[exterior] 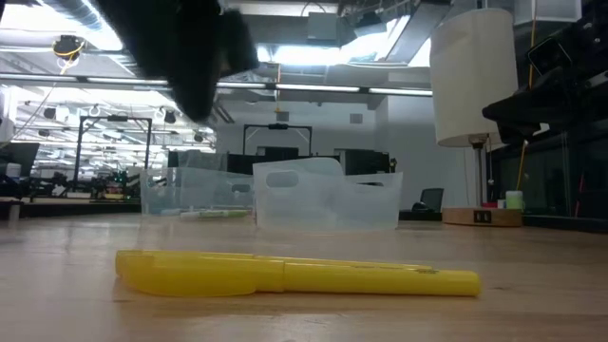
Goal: Pick & Place Markers
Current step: Put the top yellow pen into the white bin
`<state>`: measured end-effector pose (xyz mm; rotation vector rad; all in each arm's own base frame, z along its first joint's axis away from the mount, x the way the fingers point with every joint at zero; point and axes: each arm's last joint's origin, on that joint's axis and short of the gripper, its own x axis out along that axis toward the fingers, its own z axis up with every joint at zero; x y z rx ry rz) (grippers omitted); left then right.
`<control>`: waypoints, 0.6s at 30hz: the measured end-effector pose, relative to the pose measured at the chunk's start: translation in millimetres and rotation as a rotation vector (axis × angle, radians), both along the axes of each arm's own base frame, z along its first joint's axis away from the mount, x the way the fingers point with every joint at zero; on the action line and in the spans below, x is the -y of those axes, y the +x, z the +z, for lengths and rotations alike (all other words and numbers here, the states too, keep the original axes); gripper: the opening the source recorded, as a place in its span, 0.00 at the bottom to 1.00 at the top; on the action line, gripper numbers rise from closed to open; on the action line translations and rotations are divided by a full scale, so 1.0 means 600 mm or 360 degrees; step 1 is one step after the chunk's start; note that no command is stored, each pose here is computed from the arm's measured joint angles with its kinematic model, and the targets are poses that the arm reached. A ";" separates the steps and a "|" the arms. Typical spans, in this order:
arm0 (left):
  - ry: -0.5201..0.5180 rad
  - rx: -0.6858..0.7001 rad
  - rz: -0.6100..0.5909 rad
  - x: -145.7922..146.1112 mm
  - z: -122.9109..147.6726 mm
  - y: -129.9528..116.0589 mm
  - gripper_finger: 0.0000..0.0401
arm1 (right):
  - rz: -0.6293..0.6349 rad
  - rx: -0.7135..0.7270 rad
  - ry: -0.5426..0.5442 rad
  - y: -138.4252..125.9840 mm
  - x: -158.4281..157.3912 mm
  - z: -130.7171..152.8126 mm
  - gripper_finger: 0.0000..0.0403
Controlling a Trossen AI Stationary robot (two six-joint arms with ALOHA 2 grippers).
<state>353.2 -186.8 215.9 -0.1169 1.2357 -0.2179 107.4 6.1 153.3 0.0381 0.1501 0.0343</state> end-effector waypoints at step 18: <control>0.0129 0.0043 0.0031 -0.012 -0.003 0.021 0.51 | 0.0000 -0.0001 0.0000 0.000 0.000 0.000 0.10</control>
